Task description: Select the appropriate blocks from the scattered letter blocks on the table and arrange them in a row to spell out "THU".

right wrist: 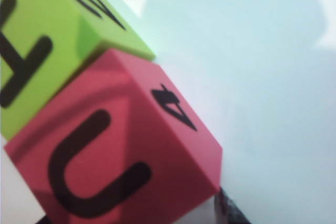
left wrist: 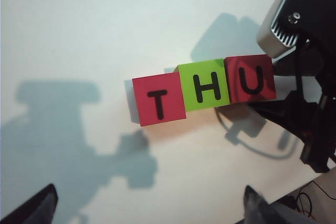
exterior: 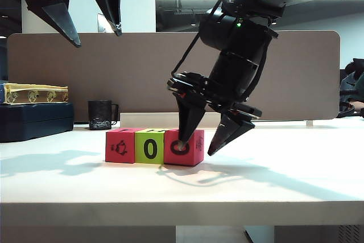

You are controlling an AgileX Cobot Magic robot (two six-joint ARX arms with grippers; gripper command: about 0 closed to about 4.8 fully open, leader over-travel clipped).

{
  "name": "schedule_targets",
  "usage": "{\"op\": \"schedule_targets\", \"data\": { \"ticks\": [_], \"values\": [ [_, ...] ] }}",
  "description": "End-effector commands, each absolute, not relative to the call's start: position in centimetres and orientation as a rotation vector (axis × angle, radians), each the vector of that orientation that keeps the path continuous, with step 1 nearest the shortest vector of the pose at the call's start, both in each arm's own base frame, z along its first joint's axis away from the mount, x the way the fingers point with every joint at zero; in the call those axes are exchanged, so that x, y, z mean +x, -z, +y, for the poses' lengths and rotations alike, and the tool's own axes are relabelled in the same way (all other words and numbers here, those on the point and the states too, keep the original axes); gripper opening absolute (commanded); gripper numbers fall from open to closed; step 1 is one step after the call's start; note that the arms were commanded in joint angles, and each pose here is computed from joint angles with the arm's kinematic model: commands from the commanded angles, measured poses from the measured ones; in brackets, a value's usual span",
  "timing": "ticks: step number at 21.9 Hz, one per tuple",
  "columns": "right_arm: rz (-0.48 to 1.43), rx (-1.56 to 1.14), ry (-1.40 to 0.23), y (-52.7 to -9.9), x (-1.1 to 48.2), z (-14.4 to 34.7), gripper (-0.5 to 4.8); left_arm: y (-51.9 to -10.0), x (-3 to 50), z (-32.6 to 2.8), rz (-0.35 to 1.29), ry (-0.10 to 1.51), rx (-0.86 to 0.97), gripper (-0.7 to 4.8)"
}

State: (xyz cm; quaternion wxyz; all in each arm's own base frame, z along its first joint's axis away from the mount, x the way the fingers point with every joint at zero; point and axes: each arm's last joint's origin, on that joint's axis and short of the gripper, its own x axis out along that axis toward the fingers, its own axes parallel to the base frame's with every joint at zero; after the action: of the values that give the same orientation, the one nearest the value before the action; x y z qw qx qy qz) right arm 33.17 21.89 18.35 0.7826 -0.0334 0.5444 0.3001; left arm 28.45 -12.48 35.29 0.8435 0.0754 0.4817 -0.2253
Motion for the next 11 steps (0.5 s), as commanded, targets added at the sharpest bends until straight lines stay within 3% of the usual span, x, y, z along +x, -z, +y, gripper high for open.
{"op": "schedule_targets", "data": {
  "ticks": [1,11],
  "values": [
    [1.154,-0.068,-0.653,-18.7,33.3,22.0,3.05,-35.5,28.3,-12.5,1.001,0.489,0.171,4.79],
    [1.114,-0.066,-0.660,-21.9,32.1,21.2,3.06,-35.6,28.4,-12.5,0.993,0.494,0.179,4.79]
  ]
}}
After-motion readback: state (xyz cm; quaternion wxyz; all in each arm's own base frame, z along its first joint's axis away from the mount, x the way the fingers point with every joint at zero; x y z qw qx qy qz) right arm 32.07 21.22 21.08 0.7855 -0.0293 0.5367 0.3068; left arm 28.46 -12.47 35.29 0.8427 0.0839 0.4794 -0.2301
